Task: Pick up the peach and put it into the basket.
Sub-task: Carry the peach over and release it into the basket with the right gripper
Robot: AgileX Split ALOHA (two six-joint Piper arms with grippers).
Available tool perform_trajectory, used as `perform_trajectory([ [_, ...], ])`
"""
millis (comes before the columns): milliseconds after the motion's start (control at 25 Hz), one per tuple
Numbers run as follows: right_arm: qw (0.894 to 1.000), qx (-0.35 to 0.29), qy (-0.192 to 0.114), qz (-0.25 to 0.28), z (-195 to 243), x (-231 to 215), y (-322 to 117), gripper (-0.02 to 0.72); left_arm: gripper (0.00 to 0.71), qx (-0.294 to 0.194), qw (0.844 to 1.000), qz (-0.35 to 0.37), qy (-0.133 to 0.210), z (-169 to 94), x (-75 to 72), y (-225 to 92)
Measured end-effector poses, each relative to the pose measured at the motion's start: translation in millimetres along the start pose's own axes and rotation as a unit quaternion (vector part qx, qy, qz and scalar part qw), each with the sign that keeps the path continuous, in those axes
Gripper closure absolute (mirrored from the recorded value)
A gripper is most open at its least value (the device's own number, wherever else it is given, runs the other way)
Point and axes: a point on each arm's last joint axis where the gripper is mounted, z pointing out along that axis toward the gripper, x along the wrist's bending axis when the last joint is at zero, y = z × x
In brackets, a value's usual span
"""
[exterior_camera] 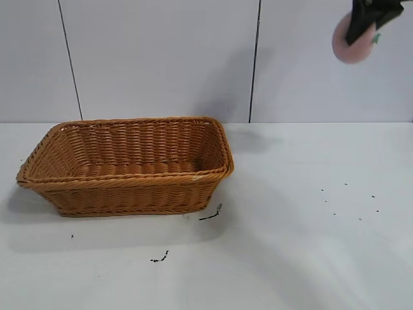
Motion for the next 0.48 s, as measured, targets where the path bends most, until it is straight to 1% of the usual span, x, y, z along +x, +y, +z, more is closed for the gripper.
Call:
perform_trajectory([
  [120, 0.998, 0.005, 0.038, -0.047, 21, 58, -1, 0.72, 0.017, 0.0, 1.0, 0.0, 0.0, 0, 0.0, 0],
  [240, 0.994, 0.01, 0.066, -0.083, 47, 104, -9, 0.72, 0.017, 0.0, 1.0, 0.0, 0.0, 0, 0.0, 0],
  [360, 0.99, 0.028, 0.083, -0.108, 82, 137, -23, 0.72, 0.017, 0.0, 1.0, 0.0, 0.0, 0, 0.0, 0],
  [480, 0.986, 0.046, 0.091, -0.132, 117, 157, -39, 0.72, 0.017, 0.0, 1.0, 0.0, 0.0, 0, 0.0, 0],
])
